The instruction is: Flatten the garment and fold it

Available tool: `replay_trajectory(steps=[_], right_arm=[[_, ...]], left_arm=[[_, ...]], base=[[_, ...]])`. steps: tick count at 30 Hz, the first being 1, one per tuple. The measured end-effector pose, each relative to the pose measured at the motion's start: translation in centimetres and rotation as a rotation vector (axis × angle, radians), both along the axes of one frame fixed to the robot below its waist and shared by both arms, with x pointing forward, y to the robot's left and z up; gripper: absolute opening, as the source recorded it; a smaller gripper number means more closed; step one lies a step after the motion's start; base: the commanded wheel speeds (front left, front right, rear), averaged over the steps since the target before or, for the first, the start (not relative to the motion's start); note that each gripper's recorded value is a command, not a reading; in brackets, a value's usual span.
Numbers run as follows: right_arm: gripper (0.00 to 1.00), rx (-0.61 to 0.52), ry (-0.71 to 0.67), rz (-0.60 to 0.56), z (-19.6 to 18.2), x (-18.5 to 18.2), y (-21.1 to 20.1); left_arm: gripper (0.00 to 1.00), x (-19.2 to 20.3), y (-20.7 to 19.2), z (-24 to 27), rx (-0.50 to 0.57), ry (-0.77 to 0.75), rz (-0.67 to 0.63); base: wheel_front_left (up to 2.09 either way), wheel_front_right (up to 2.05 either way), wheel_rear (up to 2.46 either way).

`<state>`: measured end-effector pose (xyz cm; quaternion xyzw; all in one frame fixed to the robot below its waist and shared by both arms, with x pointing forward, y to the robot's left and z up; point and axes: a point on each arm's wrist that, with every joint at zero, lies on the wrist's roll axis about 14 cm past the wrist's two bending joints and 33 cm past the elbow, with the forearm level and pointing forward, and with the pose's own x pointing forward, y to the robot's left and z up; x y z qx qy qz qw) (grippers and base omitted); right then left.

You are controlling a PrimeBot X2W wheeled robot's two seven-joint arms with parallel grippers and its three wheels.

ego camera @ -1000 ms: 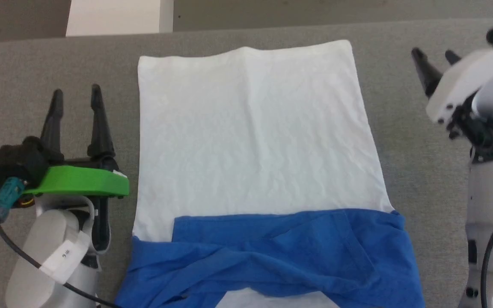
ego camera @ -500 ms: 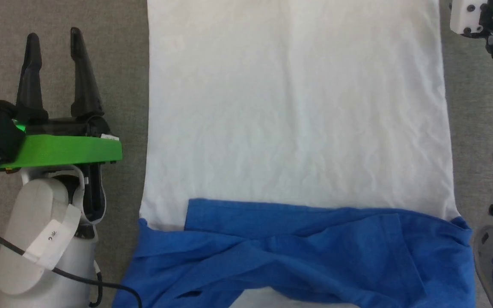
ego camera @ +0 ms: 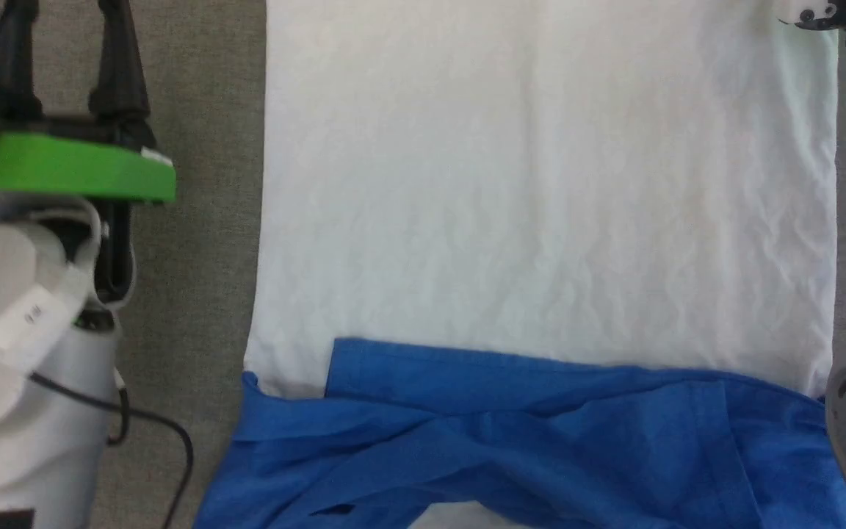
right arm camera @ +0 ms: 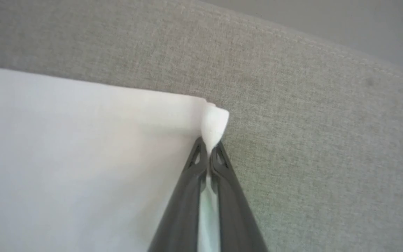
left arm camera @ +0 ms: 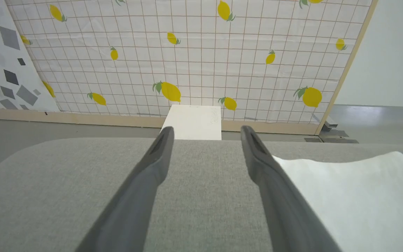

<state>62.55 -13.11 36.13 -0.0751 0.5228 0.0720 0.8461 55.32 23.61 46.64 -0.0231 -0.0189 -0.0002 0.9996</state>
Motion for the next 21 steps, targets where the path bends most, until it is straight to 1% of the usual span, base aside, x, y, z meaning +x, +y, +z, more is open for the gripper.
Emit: replay_trajectory(steps=[3,5,6,7,9,10,12,13,17,20,21], right_arm=[[0.0,-0.002,-0.018,-0.006,0.7,0.0,-0.5],[0.0,-0.01,-0.044,-0.002,1.2,0.1,-0.7],[0.0,-0.009,-0.053,-0.002,1.4,0.1,-0.9],[0.0,-0.006,-0.06,-0.002,1.6,0.1,-0.9],[0.0,0.004,-0.066,-0.002,1.7,0.0,-1.0],[0.0,0.007,-0.066,0.0,1.8,-0.1,-0.9],[0.0,0.01,-0.071,0.011,1.8,-0.1,-0.7],[0.0,0.01,-0.07,0.017,1.8,-0.2,-0.6],[0.0,0.004,-0.064,0.036,1.2,-0.4,-0.4],[0.0,0.004,-0.065,0.046,0.7,-0.2,-0.3],[0.0,0.007,-0.068,0.049,0.6,-0.1,-0.2]], left_arm=[[1.0,3.2,-0.7,1.9,0.056,0.026,-0.067],[1.0,5.3,-1.2,2.3,0.08,0.087,-0.102],[1.0,6.3,-1.4,2.3,0.074,0.131,-0.111],[1.0,7.2,-1.7,1.5,0.066,0.214,-0.121],[1.0,8.3,-2.3,0.3,0.081,0.34,-0.148],[1.0,8.8,-2.9,-0.4,0.06,0.41,-0.165],[1.0,8.9,-3.9,-2.2,0.072,0.559,-0.21],[1.0,8.8,-4.5,-3.1,0.061,0.634,-0.227],[1.0,6.8,-5.4,-7.5,0.088,0.955,-0.262],[1.0,5.7,-5.6,-9.1,0.087,1.072,-0.261],[1.0,5.7,-5.7,-9.4,0.085,1.083,-0.263]], base=[[0.0,0.0,0.0],[0.0,0.0,0.0],[0.0,0.0,0.0],[0.0,0.0,0.0],[0.0,0.0,0.0],[0.0,0.0,0.0],[0.0,0.0,0.0],[0.0,0.0,0.0],[0.0,0.0,0.0],[0.0,0.0,0.0],[0.0,0.0,0.0]])
